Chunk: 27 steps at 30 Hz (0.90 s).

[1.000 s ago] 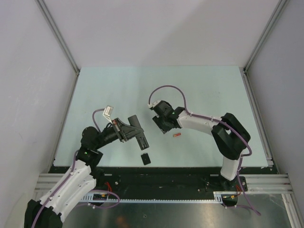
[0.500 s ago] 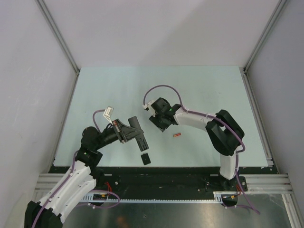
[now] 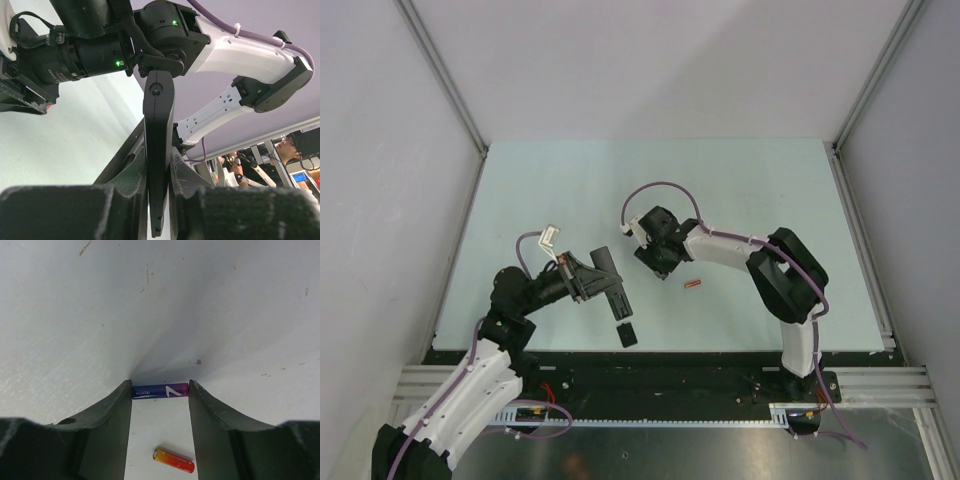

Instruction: Load the batteries into the remote control

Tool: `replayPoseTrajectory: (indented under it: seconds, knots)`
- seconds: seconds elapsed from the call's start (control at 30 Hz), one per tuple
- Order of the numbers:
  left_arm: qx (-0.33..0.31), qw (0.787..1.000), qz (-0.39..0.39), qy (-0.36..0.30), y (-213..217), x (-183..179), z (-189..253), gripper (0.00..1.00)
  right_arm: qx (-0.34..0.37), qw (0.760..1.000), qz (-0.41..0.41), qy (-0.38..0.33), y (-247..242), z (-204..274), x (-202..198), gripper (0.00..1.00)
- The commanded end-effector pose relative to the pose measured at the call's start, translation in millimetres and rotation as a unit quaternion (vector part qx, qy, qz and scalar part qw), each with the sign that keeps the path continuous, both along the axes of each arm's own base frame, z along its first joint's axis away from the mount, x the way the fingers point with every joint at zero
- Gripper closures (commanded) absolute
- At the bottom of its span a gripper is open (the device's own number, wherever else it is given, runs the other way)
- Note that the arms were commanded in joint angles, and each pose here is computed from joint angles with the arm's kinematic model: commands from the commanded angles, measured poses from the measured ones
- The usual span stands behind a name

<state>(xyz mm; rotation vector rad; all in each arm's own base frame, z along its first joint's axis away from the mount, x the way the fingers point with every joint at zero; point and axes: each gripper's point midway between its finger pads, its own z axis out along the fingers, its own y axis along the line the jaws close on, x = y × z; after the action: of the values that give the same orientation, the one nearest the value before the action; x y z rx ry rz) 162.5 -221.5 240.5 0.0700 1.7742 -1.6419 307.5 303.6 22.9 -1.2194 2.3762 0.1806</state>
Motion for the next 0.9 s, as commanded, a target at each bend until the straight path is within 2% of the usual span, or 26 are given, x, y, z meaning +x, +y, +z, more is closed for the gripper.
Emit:
replayPoseTrajectory:
  seconds: [0.0, 0.2, 0.47, 0.67, 0.87]
  knots:
    - [-0.004, 0.999, -0.007, -0.035, 0.1, -3.9, 13.7, 1.00, -0.012, 1.000, 0.001, 0.016, 1.6, -7.5, -5.5, 0.48]
    - [-0.004, 0.999, -0.006, -0.037, 0.3, -3.5, 15.0, 1.00, -0.022, 1.000, -0.015, -0.008, 0.2, 2.3, -0.9, 0.37]
    - [-0.004, 0.999, -0.006, -0.037, 0.7, -4.3, 15.9, 1.00, -0.023, 0.998, -0.041, -0.041, 0.5, 20.9, 7.4, 0.34]
    - [-0.005, 0.999, -0.007, -0.041, 0.6, -4.6, 20.0, 1.00, 0.039, 0.992, -0.096, -0.071, 8.8, 64.3, 16.0, 0.33]
    - [-0.006, 0.999, -0.006, -0.044, 1.0, -5.1, 21.0, 1.00, 0.123, 0.965, -0.223, -0.058, 9.4, 94.4, 21.8, 0.33]
